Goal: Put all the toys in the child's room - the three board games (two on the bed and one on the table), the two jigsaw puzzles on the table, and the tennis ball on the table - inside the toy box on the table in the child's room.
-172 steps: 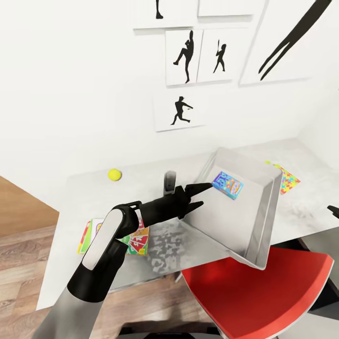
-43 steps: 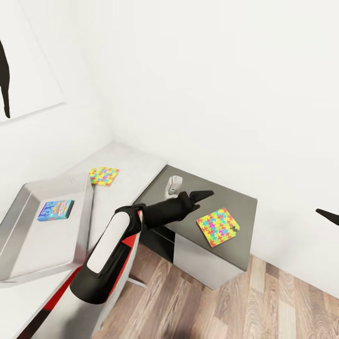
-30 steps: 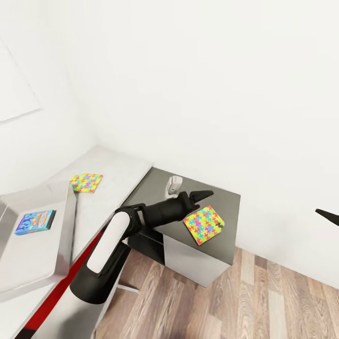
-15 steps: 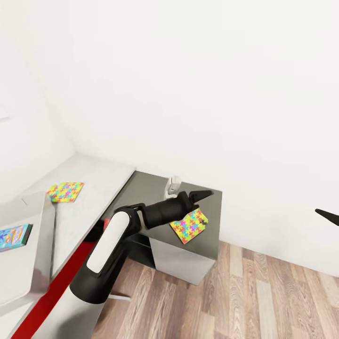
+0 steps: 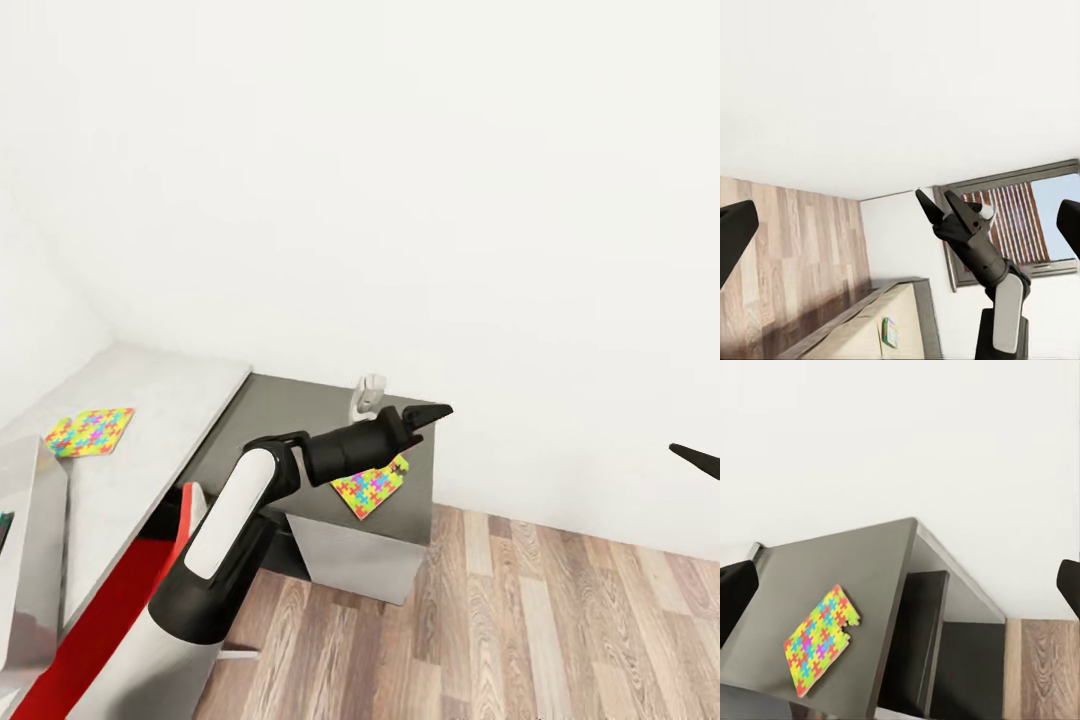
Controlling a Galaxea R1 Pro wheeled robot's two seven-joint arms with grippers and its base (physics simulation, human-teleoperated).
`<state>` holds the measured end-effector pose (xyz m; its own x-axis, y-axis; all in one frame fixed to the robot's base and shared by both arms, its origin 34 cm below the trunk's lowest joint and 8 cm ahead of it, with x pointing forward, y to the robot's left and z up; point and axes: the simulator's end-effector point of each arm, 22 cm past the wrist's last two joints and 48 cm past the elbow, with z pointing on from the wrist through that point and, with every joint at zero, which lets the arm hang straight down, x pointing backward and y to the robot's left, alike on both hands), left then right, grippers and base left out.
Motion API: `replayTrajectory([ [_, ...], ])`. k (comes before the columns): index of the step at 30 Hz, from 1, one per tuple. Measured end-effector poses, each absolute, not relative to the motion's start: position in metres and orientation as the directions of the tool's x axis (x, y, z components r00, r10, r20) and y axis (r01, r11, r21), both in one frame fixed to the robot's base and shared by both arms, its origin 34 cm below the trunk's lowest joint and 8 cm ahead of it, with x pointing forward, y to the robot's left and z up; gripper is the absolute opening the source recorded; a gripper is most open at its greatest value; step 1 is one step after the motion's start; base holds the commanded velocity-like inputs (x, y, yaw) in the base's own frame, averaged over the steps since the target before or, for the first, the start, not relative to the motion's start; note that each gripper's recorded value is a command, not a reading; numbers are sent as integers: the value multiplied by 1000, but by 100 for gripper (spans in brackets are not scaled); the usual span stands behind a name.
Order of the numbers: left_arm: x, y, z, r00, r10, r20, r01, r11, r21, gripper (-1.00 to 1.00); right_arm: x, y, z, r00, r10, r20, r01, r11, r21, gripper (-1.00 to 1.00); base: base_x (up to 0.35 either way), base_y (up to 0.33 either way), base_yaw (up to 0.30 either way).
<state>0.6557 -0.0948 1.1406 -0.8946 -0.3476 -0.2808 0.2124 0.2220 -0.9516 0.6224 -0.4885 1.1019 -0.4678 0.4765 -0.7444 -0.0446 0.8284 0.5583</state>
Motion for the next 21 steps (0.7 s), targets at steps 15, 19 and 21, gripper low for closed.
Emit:
replayTrajectory([
  [15, 658, -89, 1143, -889, -362, -281, 203, 239, -950, 100, 621, -488, 1109, -458, 476, -751, -53, 828, 558, 100, 0, 0, -240],
  [19, 659, -88, 1143, -887, -366, -280, 198, 248, -949, 100, 620, -488, 1111, -455, 476, -752, -55, 828, 558, 100, 0, 0, -240],
  [21, 659, -88, 1143, -886, -369, -281, 197, 250, -948, 100, 620, -488, 1112, -454, 476, -753, -56, 828, 558, 100, 0, 0, -240],
])
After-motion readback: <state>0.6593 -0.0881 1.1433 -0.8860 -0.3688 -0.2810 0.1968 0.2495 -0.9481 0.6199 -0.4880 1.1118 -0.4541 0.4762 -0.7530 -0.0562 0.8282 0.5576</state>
